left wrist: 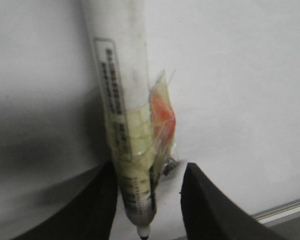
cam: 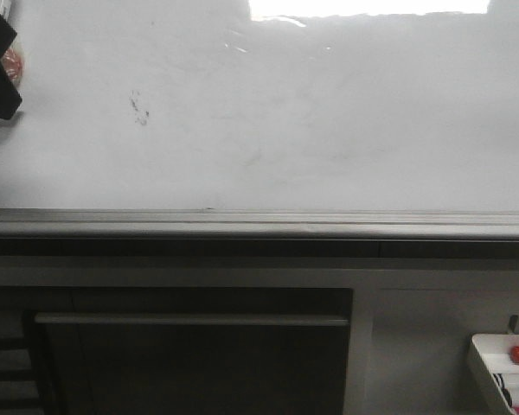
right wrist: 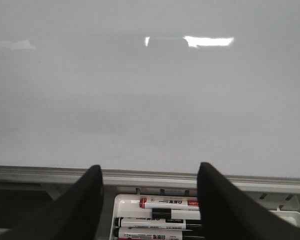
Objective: Write number 2 on whiteboard
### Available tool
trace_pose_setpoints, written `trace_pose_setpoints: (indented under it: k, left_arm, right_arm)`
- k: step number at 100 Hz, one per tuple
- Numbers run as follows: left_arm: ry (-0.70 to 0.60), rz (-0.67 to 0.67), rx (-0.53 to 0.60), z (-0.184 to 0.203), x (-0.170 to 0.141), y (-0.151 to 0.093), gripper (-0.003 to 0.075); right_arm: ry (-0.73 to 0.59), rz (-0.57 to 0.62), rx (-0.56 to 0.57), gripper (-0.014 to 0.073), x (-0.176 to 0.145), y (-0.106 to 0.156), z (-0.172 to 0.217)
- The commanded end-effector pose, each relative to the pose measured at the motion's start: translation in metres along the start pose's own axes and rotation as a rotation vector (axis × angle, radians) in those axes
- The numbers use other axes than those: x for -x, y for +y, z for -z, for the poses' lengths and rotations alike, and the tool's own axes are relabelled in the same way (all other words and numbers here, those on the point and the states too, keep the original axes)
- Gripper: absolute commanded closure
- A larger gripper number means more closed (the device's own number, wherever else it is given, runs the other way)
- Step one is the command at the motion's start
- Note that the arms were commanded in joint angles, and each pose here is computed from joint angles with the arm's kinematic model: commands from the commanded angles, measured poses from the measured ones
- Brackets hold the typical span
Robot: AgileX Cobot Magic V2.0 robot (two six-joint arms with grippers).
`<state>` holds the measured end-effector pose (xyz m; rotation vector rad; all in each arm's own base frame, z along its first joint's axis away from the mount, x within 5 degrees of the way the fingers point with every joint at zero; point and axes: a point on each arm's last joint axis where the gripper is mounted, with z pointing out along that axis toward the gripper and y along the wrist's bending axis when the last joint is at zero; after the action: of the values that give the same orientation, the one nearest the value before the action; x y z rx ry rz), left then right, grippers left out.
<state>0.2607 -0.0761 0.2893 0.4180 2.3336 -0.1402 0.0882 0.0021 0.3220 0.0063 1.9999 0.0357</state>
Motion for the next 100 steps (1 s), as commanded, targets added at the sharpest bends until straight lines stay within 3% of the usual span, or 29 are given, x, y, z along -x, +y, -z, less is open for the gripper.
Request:
trace_pose_setpoints:
  k: [1,31,54,66,100]
  left_arm:
    - [-0.096,0.009,0.004,0.011,0.015,0.000,0.0535]
    - [-0.127,0.007,0.006,0.023,0.017,-0.001,0.0733]
    - [-0.076,-0.046,-0.013,0.035,0.011,-0.006,0.0738]
    - [0.000,-0.194,-0.067,0.045,0.008,-0.021,0.0738]
    - [0.175,-0.665,-0.304,0.080,0.005,-0.082,0.0738]
  right_arm:
    - [-0.080,0.000,-0.005,0.0221,0.015,0.000,0.003]
    - [-0.080,0.000,-0.005,0.0221,0.015,0.000,0.003]
    - [-0.077,-0.029,0.028,0.0221,0.015,0.003,0.003]
    - [-0.044,0.001,0.155,0.0223,0.018,0.014,0.001]
    - [0.295,0.209,0.644,0.0223,0.031,0.058,-0.034]
